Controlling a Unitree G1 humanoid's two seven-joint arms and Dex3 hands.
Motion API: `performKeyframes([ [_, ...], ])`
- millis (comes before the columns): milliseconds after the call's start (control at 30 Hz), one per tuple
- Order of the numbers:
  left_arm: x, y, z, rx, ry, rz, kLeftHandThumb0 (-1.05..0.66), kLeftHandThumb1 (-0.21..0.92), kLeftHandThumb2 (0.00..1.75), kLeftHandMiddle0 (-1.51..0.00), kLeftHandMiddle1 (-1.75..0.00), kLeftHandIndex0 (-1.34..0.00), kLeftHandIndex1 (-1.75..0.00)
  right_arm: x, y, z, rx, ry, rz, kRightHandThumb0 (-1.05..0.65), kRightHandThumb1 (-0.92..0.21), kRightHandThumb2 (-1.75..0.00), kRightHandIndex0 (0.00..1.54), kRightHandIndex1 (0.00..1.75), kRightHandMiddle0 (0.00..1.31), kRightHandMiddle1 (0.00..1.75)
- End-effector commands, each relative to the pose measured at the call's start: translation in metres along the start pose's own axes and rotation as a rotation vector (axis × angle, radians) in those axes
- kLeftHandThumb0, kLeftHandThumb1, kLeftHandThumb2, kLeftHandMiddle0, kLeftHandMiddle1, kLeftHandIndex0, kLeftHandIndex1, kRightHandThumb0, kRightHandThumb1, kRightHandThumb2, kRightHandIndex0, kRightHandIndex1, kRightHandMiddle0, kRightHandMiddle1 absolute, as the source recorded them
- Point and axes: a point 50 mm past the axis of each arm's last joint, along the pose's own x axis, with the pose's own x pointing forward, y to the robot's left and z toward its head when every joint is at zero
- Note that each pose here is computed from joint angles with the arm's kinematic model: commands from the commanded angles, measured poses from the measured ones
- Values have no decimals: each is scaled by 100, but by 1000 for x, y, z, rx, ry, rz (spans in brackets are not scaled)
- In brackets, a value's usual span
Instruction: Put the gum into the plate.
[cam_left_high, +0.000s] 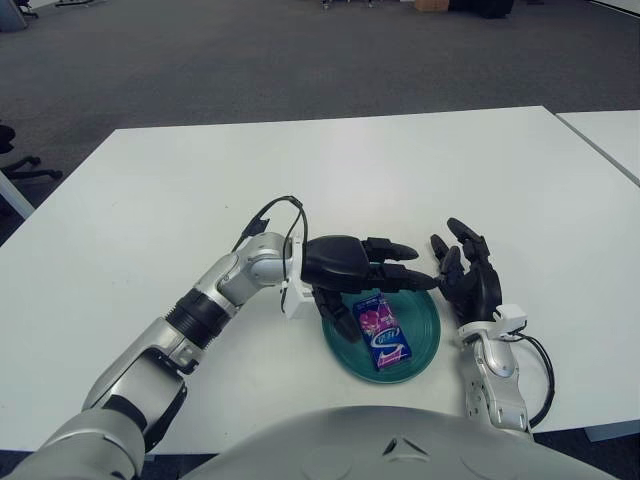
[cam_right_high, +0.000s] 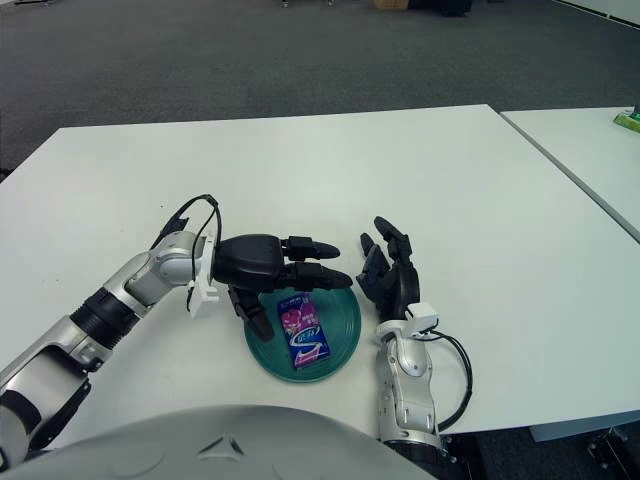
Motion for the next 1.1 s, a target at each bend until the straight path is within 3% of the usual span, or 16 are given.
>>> performKeyframes([
  [0,-4,2,-9,-74,55,64,-105,92,58,0,0,0,0,-10,-4,-20,23,103,-33,-65,-92,-94,38,0,0,69],
  [200,-10,1,-25,-292,154,168,-105,92,55,0,0,0,0,-11,-5,-21,-54,110,-67,-72,-92,-92,35,0,0,68],
  [300,-17,2,-31,-453,245,327,-105,92,59,0,0,0,0,-13,-6,-21,-97,121,-73,-75,-92,-91,35,0,0,67],
  [400,-22,-1,-35,-663,329,581,-105,92,69,-4,-2,-1,-1,-14,-7,-21,-110,130,-76,-77,-92,-90,36,1,0,68],
  [567,-45,-21,-47,-937,442,925,-99,92,82,-34,-6,0,-55,-16,-8,-21,-108,145,-82,-79,-92,-90,43,4,0,77],
  [667,-59,-32,-48,-1054,517,1088,-92,92,86,-46,-11,0,-76,-16,-7,-21,-109,151,-82,-79,-92,-90,45,5,0,80],
  [833,-74,-39,-39,-1154,600,1255,-83,92,88,-55,-21,0,-95,-19,-4,-20,-108,161,-81,-79,-92,-92,47,6,0,82],
  [1067,-86,-54,-29,-1251,698,1405,-79,92,90,-46,-53,-4,-109,-23,-1,-16,-107,167,-84,-77,-92,-92,47,5,0,80],
])
